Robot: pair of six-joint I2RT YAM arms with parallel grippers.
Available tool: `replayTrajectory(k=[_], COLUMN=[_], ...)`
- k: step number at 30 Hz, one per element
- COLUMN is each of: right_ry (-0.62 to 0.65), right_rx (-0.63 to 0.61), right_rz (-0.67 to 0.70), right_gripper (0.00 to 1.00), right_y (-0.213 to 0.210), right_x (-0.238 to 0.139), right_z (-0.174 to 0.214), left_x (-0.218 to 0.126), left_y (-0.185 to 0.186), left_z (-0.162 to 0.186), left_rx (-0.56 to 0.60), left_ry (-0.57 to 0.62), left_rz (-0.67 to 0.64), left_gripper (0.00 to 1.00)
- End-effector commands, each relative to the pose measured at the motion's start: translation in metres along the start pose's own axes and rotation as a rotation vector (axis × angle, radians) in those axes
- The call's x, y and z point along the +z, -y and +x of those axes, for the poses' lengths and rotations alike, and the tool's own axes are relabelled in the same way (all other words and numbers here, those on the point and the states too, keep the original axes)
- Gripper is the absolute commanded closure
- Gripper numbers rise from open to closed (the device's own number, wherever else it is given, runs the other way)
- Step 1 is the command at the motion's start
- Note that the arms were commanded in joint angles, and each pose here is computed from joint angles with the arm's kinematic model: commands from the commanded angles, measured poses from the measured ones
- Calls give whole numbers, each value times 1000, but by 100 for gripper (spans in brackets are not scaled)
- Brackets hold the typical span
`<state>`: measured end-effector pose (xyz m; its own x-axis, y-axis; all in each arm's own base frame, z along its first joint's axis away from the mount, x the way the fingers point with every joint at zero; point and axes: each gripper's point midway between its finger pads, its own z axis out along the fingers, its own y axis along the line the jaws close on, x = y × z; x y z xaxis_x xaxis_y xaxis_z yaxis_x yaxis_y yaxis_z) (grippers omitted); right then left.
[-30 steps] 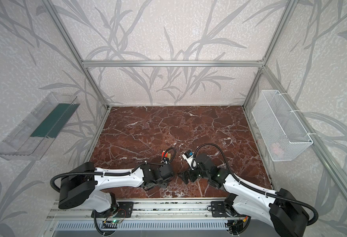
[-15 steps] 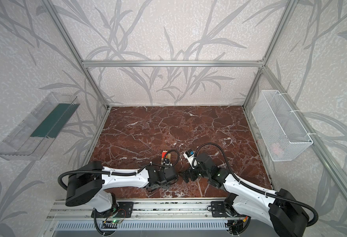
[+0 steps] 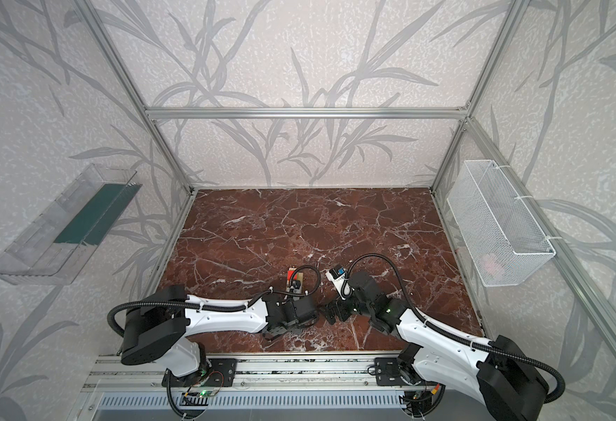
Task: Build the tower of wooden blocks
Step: 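Grasp the yellow window cube with the left gripper and lift it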
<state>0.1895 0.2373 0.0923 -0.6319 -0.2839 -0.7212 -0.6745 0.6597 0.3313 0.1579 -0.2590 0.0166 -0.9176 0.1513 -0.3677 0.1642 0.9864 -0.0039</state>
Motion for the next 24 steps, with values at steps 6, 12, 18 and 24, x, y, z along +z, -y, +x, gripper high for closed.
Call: replayTrajectory(k=[6,12,18,24], right_ry=[15,52,54,71], right_rx=[0,-12,9,-4], right_rz=[-7,4,-5,-101], right_gripper=[1,1,1,1], right_y=[0,0,-6,-27], right_x=[-2,-9,-18,-19], right_z=[-1,-7,-18,-37], left_x=[-8,-36,-70,-116], left_y=[-14,-13,-22,-34], left_z=[7,1,-12,-39], left_rx=[-3,-12,-11,-46], left_ry=[-8,5,33,126], left_rz=[-21,36,49,68], left_gripper=[80,85,90,96])
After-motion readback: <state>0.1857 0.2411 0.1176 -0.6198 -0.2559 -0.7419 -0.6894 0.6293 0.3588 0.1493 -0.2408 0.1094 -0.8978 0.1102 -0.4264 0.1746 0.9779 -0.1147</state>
